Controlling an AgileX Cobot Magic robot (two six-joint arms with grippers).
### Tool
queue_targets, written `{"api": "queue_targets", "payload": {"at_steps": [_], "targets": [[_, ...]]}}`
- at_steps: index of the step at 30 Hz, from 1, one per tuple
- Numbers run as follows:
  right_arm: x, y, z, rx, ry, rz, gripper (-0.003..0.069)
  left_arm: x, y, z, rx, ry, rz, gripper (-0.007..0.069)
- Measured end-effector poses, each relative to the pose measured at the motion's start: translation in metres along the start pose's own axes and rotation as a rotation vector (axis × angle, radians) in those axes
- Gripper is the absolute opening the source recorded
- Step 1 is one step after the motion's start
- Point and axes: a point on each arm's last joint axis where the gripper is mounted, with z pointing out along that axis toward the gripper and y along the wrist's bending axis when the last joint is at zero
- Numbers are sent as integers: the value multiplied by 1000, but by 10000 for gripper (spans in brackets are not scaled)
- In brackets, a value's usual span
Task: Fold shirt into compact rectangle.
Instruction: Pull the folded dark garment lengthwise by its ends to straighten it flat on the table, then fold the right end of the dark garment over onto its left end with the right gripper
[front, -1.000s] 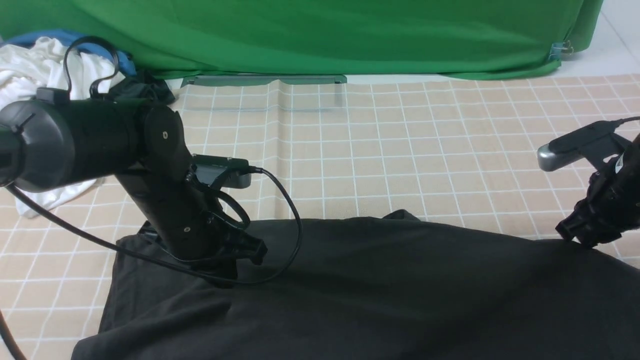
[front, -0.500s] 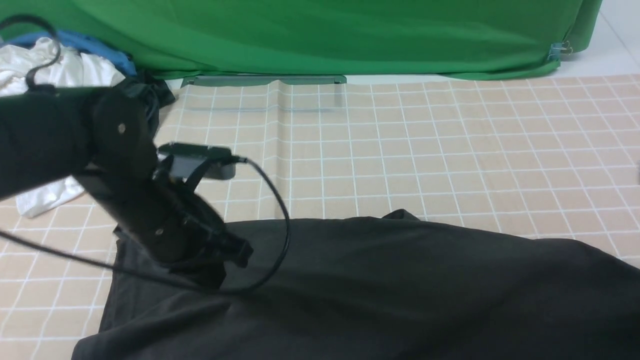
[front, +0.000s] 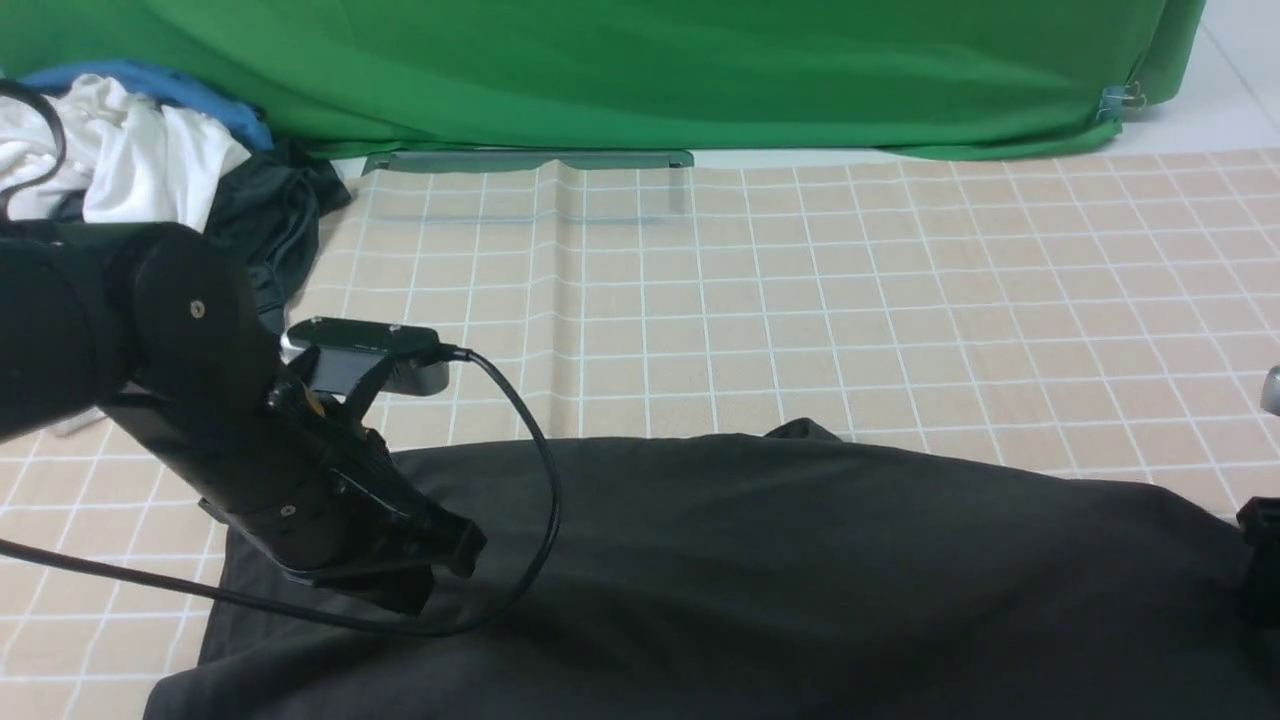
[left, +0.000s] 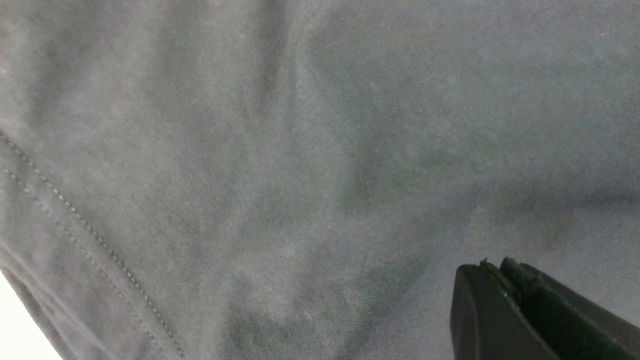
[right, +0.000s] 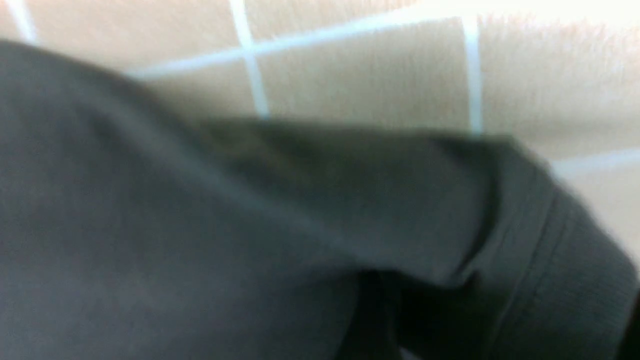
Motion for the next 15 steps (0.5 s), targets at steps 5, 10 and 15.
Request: {"api": "queue_targets", "payload": {"at_steps": [5, 10, 15], "targets": [[0, -1, -1, 17, 4, -91, 161, 0, 0, -2, -2, -18, 2, 19], [3, -7, -23, 45, -11, -66, 109, -1, 0, -2, -3, -22, 4, 19], [6, -18, -61, 105, -98, 1, 109, -2, -7, -2, 71, -42, 14, 19]]}}
